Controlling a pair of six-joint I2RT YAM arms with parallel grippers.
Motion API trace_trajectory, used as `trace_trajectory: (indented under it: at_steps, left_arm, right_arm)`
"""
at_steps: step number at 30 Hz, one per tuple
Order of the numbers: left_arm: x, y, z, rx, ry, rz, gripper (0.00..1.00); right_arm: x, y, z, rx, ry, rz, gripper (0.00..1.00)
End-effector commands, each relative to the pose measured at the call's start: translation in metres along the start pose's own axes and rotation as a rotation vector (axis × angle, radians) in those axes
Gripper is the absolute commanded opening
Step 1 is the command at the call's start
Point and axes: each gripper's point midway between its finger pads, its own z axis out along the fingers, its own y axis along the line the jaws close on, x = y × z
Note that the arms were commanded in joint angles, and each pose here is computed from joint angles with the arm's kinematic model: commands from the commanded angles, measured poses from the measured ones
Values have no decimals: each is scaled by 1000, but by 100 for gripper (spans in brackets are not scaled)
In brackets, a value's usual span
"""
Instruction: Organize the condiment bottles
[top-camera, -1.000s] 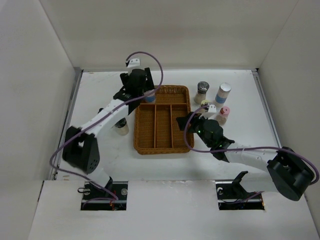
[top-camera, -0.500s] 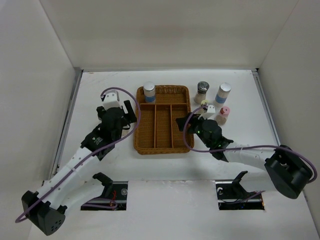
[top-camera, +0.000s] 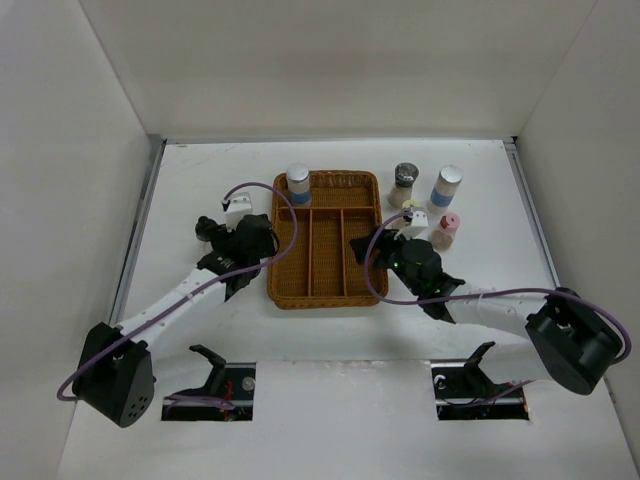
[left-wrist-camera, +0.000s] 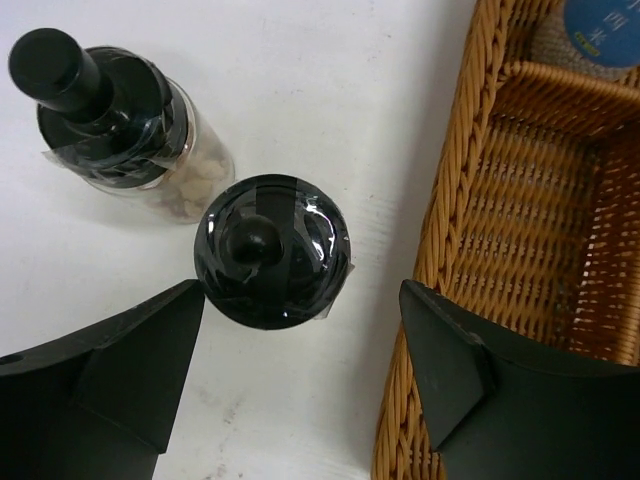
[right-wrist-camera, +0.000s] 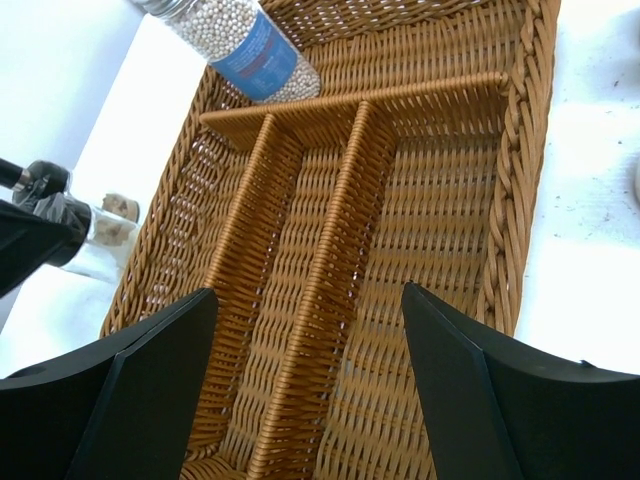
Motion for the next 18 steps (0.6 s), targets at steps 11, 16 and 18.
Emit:
trace_trajectory:
  at_steps: [11,16,18]
  left_arm:
    - [-13,5,24,-41,-61,-91,73]
    - [-11,3,32,-42,-59,-85,66]
    - [-12,3,33,-47,-54,-79,58]
  right_arm:
    - [-19,19,6,-58,-47,18,82]
    - [-18,19,6,-58,-39,14,82]
    - [-18,18,5,-57,-45,20,82]
